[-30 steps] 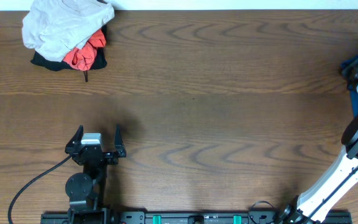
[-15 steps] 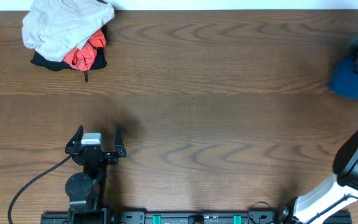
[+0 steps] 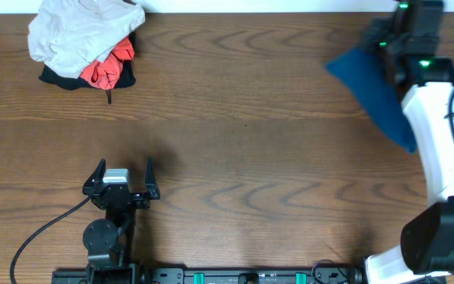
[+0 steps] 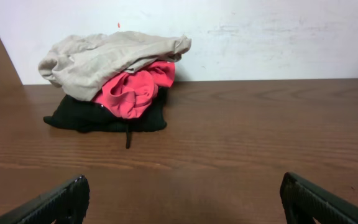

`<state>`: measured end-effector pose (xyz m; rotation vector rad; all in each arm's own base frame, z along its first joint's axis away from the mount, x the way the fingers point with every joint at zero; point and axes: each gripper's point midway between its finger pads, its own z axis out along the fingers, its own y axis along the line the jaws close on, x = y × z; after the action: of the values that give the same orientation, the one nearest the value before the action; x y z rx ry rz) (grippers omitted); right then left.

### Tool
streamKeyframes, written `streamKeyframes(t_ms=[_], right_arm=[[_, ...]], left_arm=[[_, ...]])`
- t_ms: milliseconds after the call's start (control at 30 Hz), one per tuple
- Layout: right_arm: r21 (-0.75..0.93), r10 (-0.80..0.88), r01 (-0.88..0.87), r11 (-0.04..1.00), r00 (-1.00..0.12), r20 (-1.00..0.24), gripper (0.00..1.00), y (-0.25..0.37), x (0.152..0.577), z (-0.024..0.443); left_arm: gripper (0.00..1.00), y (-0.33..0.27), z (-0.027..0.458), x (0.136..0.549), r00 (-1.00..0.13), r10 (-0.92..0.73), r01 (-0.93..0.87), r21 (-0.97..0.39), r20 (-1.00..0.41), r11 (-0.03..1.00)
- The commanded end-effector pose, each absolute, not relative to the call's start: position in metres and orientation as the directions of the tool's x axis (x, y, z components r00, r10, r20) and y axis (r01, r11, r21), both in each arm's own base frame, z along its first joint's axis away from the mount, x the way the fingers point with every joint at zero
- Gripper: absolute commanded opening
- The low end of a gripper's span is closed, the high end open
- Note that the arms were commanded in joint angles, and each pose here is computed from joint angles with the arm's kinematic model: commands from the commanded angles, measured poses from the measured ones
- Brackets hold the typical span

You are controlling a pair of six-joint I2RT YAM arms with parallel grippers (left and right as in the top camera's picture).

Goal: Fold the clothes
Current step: 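Drag the teal shirt leftward onto the table center with right gripper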

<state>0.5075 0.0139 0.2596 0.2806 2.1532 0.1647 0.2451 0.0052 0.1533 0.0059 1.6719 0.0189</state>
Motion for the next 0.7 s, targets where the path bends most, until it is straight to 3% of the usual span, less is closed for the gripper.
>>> streamKeyframes(t_ms=[0, 300, 500, 533, 633, 667], right_arm=[[0.281, 0.233, 0.003, 0.96, -0.567, -0.79, 0.01, 0.074, 0.498, 0.273], [0.317, 0.127, -0.192, 0.929, -0.64, -0.758, 0.06, 0.195, 0.463, 0.264], [0.338, 0.063, -0.258, 0.905, -0.704, -0.707, 0.08, 0.255, 0.442, 0.234], [0.339, 0.056, -0.263, 0.903, -0.711, -0.701, 0.11, 0.261, 0.44, 0.229], [0.329, 0.017, -0.287, 0.899, -0.73, -0.683, 0.39, 0.279, 0.436, 0.211], [0.325, 0.005, -0.295, 0.898, -0.733, -0.68, 0.43, 0.283, 0.435, 0.206]], left_arm=[[0.98, 0.002, 0.139, 0.244, -0.145, 0.029, 0.016, 0.027, -0.989, 1.0], [0.98, 0.002, 0.139, 0.244, -0.145, 0.029, 0.016, 0.027, -0.989, 0.999], [0.98, 0.002, 0.139, 0.244, -0.145, 0.029, 0.016, 0.027, -0.989, 1.0], [0.98, 0.002, 0.139, 0.244, -0.145, 0.029, 0.016, 0.027, -0.989, 1.0], [0.98, 0.002, 0.139, 0.244, -0.145, 0.029, 0.016, 0.027, -0.989, 1.0], [0.98, 0.002, 0.139, 0.244, -0.145, 0.029, 0.016, 0.027, -0.989, 1.0]])
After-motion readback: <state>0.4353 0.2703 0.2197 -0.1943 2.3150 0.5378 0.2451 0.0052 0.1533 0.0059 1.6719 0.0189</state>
